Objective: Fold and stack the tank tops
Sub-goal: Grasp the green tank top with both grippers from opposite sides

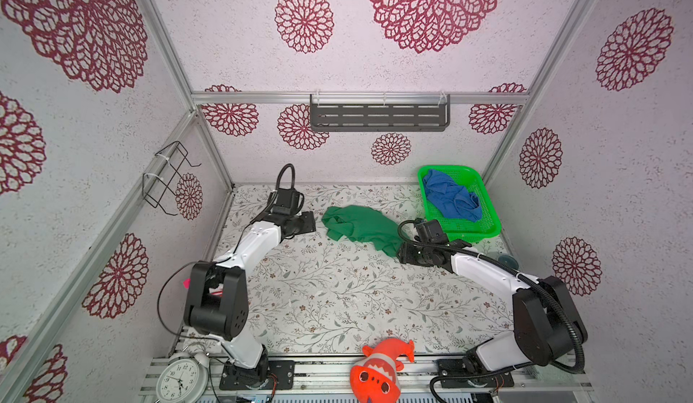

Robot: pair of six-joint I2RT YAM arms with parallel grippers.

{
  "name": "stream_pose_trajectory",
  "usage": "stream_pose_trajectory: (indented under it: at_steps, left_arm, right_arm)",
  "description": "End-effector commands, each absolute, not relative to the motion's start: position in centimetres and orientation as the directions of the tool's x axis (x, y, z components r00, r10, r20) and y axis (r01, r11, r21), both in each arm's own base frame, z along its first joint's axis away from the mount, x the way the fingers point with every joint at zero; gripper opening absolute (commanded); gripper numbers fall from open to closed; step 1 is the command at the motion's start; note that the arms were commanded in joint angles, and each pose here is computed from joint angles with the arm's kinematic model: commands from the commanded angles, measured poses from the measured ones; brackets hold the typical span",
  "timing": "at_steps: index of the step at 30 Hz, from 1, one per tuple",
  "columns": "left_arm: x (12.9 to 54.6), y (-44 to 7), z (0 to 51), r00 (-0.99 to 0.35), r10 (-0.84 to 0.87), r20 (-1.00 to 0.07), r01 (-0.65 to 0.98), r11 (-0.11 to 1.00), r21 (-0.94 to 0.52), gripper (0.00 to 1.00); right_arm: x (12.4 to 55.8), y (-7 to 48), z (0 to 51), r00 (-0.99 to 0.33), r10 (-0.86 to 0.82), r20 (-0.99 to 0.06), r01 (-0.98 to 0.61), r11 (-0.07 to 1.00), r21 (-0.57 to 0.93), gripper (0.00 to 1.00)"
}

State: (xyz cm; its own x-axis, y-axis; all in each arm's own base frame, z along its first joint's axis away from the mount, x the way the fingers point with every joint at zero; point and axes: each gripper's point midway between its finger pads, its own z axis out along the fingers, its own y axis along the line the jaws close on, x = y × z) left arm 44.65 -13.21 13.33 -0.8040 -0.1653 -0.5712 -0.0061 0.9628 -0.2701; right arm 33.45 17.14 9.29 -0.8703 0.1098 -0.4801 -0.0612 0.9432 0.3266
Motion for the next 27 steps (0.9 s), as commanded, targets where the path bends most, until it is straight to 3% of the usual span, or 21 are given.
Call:
stream_pose_trajectory:
  at_steps: [1, 9, 16, 18, 23, 27]
  left_arm:
    - [45.5, -17.7, 14.1, -0.804, -0.147, -0.576, 0.042, 0.952, -0.303, 0.62]
    - [46.6, -26.0, 10.0, -0.864, -0.141, -0.484, 0.082, 0.908, -0.411, 0.64]
    - [47.2, -28.4, 6.5, -0.9, -0.167, -0.403, 0.039, 0.889, -0.456, 0.63]
    - [47.5, -28.9, 6.3, -0.899, -0.185, -0.398, 0.032, 0.877, -0.479, 0.52]
    - [48.2, -29.0, 8.4, -0.871, -0.211, -0.445, 0.04, 0.87, -0.491, 0.16]
    - [48.2, -28.8, 11.2, -0.85, -0.195, -0.489, 0.08, 0.87, -0.486, 0.02]
  right_arm:
    - [34.0, 16.3, 9.5, -0.841, 0.128, -0.526, -0.041, 0.954, 0.297, 0.64]
    - [34.0, 15.5, 9.9, -0.816, 0.145, -0.56, -0.041, 0.951, 0.306, 0.69]
    - [34.9, 16.5, 10.6, -0.789, 0.234, -0.568, -0.032, 0.907, 0.419, 0.7]
    - [35.2, 17.0, 10.2, -0.795, 0.24, -0.558, -0.034, 0.899, 0.436, 0.69]
    - [36.6, 18.1, 9.4, -0.8, 0.244, -0.548, -0.045, 0.887, 0.46, 0.68]
    - [38.0, 19.2, 8.5, -0.809, 0.234, -0.54, -0.056, 0.883, 0.466, 0.66]
